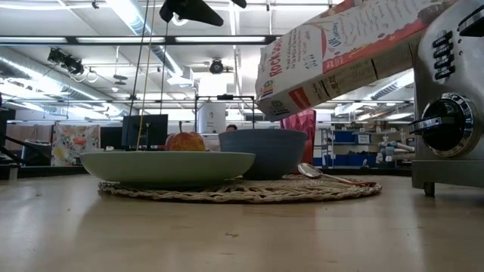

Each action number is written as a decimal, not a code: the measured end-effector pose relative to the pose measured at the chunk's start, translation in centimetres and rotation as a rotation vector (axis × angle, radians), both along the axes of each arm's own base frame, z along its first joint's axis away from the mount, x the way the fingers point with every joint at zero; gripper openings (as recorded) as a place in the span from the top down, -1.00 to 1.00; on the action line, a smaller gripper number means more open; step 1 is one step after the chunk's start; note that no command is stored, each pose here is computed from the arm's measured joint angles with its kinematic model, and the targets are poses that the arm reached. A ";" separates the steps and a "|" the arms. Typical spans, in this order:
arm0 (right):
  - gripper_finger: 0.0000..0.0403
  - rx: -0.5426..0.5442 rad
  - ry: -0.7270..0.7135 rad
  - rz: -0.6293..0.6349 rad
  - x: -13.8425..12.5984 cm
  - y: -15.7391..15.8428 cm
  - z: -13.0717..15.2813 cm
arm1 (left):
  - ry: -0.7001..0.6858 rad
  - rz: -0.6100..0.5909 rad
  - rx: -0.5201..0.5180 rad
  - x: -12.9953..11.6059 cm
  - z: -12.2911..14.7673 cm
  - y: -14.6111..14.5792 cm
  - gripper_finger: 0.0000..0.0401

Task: Arrange a breakfast setting
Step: Pour the cereal into the blue bowl

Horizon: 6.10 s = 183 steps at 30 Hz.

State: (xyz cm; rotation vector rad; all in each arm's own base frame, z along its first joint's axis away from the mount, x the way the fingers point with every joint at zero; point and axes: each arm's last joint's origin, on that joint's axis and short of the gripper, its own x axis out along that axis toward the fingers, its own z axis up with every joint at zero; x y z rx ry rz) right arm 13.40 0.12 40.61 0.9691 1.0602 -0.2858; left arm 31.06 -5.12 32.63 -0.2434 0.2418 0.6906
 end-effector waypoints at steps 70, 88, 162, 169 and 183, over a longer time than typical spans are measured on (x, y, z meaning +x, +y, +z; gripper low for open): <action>-0.16 0.328 0.049 -0.261 1.7 -1.0 0.1 | 0.004 -0.030 0.005 -0.4 0.5 0.0 -0.48; -0.15 0.308 0.054 -0.298 1.9 -1.3 -0.1 | -0.014 -0.046 0.014 -1.1 1.4 0.2 -0.48; -0.15 -0.113 -0.020 0.098 -0.9 -1.4 -0.1 | -0.294 -0.136 0.002 -4.5 7.1 1.0 -0.48; -0.15 -0.178 -0.067 0.115 -2.2 -1.3 0.4 | -0.338 -0.141 0.037 -7.1 9.0 1.7 -0.48; -0.15 -0.328 -0.338 0.166 -5.2 -0.9 2.2 | -0.553 -0.132 0.157 -11.0 13.2 2.6 -0.48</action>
